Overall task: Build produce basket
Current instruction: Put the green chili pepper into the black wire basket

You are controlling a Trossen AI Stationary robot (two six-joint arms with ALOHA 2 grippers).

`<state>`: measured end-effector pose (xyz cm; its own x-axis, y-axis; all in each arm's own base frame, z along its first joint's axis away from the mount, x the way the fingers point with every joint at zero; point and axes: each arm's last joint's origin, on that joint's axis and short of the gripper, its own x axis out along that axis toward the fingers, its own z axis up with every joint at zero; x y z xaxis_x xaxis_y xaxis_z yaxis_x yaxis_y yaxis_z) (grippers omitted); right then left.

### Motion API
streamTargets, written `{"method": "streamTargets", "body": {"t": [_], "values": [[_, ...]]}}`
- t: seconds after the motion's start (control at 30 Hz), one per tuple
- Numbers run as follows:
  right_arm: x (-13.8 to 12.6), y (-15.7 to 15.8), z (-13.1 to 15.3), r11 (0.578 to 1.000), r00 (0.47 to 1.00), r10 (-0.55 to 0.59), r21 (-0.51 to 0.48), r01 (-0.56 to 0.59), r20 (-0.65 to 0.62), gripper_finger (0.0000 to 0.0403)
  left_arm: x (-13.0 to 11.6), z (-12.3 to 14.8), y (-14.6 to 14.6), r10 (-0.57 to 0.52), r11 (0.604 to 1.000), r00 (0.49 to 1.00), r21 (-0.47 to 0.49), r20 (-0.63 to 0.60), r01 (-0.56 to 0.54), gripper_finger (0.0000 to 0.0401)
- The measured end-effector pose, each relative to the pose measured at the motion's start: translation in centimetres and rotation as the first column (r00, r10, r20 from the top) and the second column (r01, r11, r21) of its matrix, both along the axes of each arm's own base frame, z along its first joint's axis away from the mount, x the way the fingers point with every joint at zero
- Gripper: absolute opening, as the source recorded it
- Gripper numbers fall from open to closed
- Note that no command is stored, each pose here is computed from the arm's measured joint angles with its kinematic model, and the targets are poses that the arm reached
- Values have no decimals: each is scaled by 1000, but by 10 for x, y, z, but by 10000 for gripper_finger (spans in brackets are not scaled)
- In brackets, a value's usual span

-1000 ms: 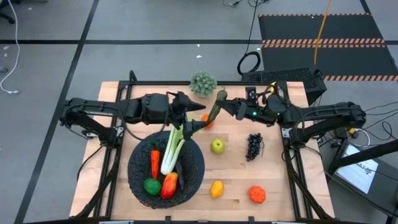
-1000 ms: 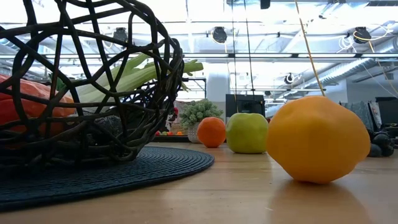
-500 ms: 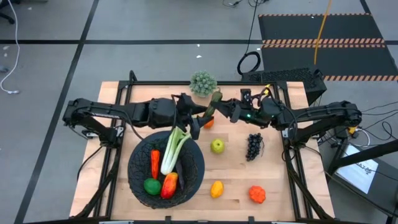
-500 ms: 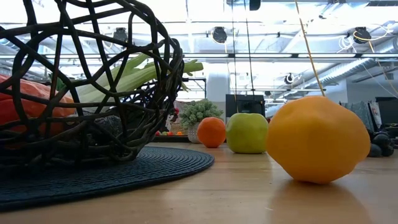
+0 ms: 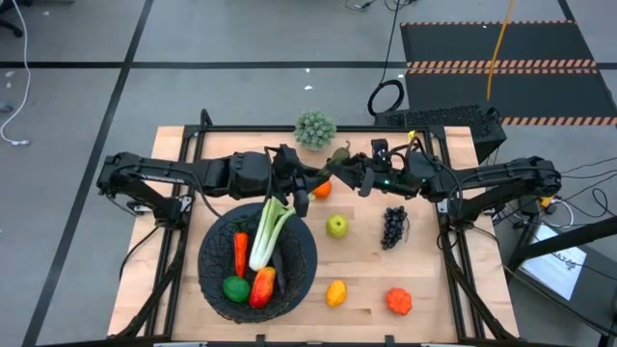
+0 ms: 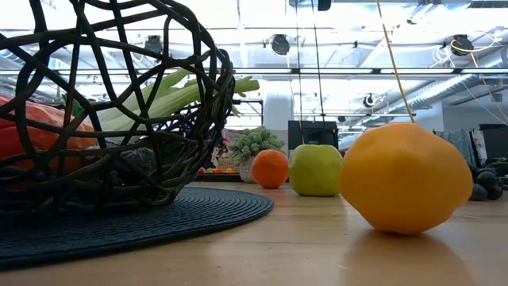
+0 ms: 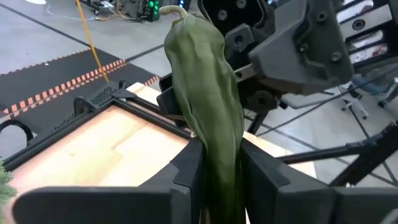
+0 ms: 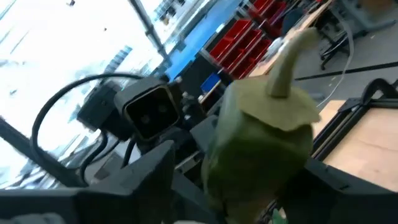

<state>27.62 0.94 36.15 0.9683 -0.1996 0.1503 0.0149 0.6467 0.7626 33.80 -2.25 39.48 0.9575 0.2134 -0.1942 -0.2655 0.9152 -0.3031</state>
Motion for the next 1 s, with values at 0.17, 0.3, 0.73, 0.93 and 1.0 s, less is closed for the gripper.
{"method": "streamTargets", "body": {"t": [0.17,0.3,0.73,0.93,1.0], "values": [[0,2,-2,997,997,69,24,-69,-22,268,-11,3,1,-3,1000,999,-9,-45,3,86],[1,4,-3,989,990,139,44,-138,-23,268,-31,9,2,-3,1000,995,-21,-100,1,87],[1,9,-15,962,957,260,115,-246,-129,260,-121,5,-12,-50,971,887,-232,-459,-65,88],[1,9,-16,964,955,257,115,-242,-146,260,-136,-7,-42,-89,958,814,-273,-573,-88,88],[1,9,-17,964,954,256,111,-241,-154,260,-136,-16,-55,-107,949,797,-301,-594,-97,88]]}}
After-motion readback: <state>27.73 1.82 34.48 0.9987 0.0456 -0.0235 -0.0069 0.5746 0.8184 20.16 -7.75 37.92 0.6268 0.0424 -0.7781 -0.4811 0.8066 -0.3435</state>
